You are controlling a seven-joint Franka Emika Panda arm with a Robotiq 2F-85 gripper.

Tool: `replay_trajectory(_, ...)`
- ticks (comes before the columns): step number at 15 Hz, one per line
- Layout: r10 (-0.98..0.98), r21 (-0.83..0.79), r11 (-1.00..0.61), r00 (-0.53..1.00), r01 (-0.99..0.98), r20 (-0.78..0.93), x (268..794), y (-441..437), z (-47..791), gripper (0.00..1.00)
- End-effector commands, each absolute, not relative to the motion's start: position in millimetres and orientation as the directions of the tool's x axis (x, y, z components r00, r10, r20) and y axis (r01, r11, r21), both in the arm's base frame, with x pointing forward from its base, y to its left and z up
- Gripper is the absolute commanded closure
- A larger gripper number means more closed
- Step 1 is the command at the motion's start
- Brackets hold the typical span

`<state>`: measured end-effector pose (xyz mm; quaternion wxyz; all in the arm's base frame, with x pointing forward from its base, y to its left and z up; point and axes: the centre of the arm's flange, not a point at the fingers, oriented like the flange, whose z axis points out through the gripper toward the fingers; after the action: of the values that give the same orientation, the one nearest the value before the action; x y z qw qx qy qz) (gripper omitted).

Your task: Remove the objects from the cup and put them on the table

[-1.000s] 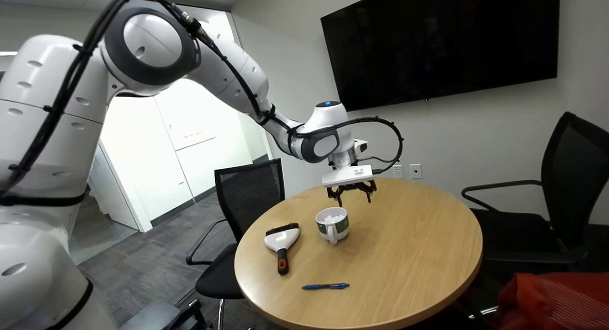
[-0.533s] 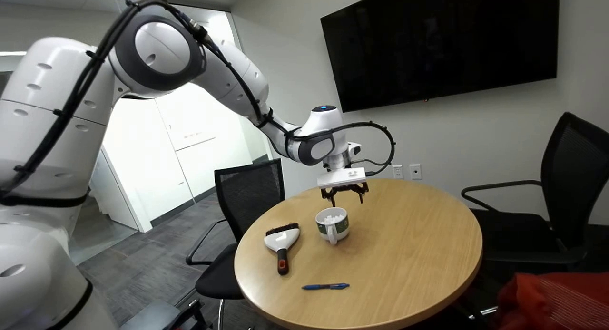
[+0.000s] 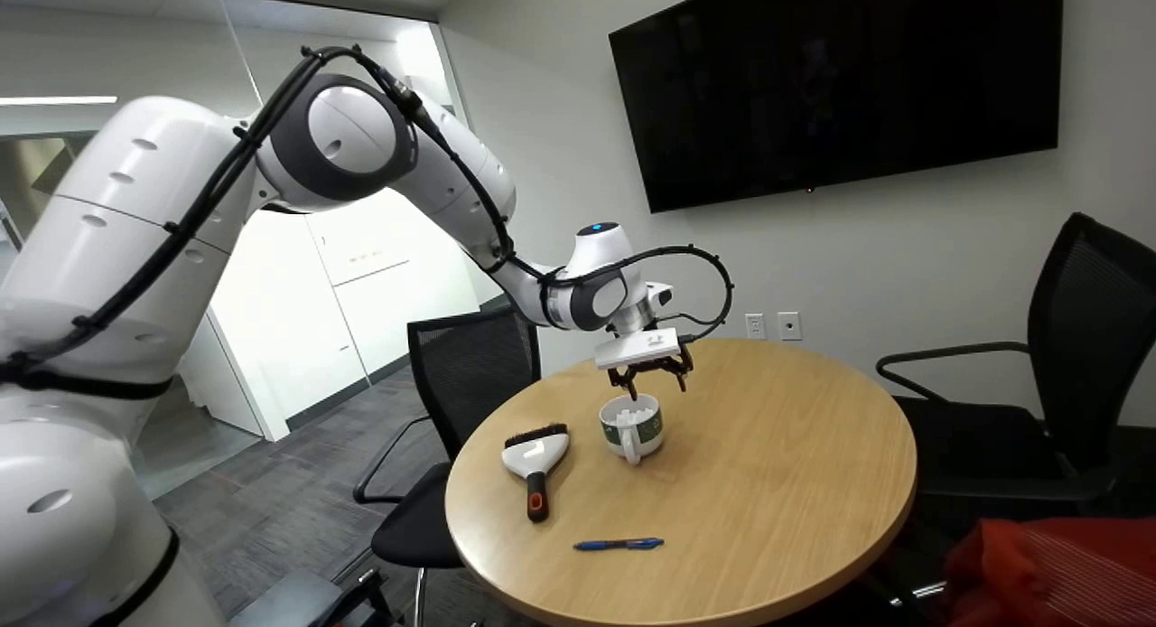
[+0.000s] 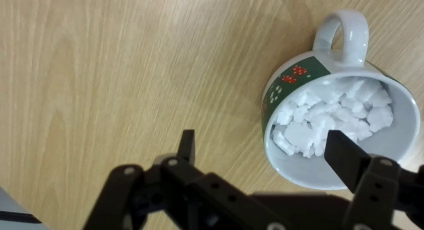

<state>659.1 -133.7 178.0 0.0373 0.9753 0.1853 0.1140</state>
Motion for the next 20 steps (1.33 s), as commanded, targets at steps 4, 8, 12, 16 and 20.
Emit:
replay_trajectory(4,0.381,0.168,-0.921,0.905,0.352,0.19,684,-134,150,0.0)
replay_trajectory(8,0.385,0.151,-0.92,0.904,0.362,0.184,689,-137,136,0.0)
replay_trajectory(12,0.372,0.128,-0.927,0.909,0.353,0.186,692,-142,124,0.0)
replay_trajectory(16,0.361,0.117,-0.932,0.912,0.344,0.193,693,-146,116,0.28)
replay_trajectory(20,0.359,0.11,-0.933,0.913,0.344,0.195,694,-146,112,0.58)
